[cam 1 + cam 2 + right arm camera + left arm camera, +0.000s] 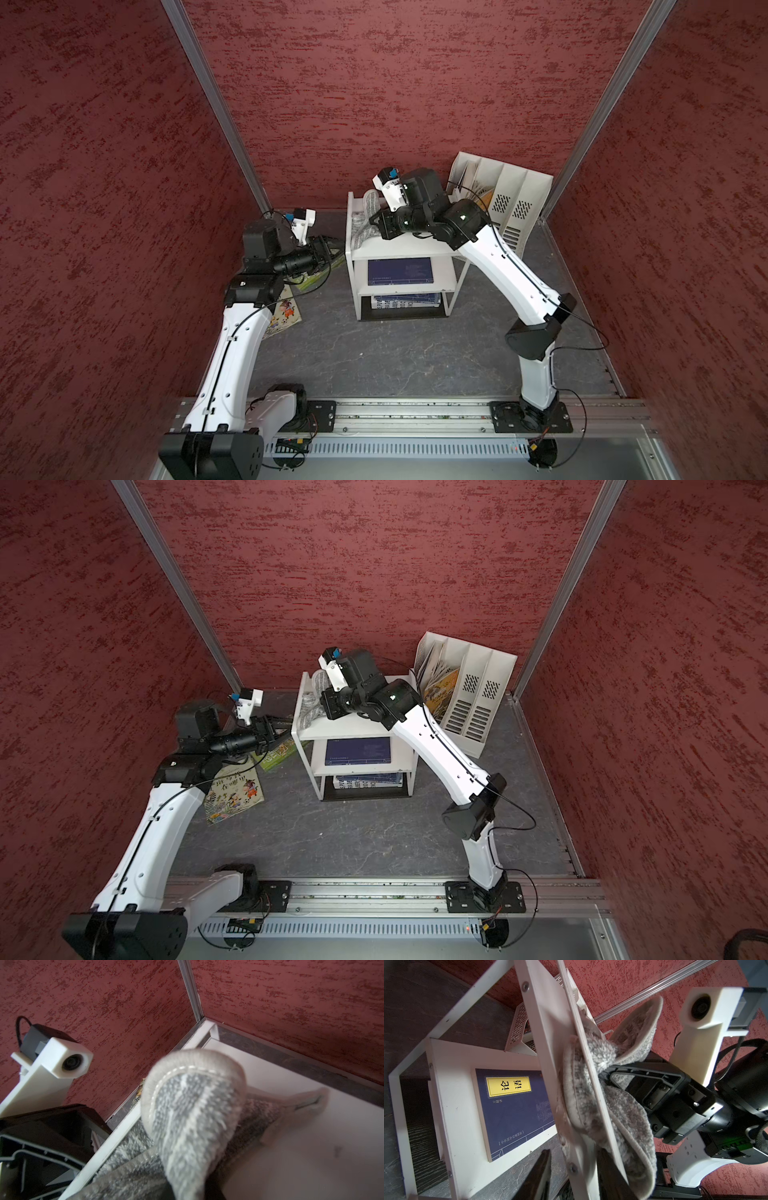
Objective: Wipe the bookshelf clean with a cloth
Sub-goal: Hold the shelf at the center of the board.
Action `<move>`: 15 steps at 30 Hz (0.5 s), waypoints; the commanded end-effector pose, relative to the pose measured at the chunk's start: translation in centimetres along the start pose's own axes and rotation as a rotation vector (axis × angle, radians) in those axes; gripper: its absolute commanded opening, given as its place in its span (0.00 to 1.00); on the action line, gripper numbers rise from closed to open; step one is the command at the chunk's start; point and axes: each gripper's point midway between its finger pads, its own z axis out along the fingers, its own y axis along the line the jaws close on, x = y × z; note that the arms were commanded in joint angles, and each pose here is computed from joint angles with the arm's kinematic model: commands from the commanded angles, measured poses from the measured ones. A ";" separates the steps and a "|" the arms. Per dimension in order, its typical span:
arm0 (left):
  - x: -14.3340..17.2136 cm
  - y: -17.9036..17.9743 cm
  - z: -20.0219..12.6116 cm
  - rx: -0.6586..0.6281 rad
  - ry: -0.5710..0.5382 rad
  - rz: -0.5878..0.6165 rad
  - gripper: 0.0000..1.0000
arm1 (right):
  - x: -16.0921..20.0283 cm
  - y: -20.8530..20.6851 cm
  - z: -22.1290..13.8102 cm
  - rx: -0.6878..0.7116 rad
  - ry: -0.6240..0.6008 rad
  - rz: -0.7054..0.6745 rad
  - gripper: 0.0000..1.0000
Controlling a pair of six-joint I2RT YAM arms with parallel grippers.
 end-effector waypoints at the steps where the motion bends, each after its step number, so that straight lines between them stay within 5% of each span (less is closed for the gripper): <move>1: -0.1 -0.8 0.2 0.034 0.003 0.051 0.42 | 1.7 -3.7 2.5 0.135 0.061 0.024 0.00; 15: -0.5 -0.6 0.5 0.028 0.011 0.047 0.41 | 0.5 -7.0 5.9 0.175 0.017 0.090 0.00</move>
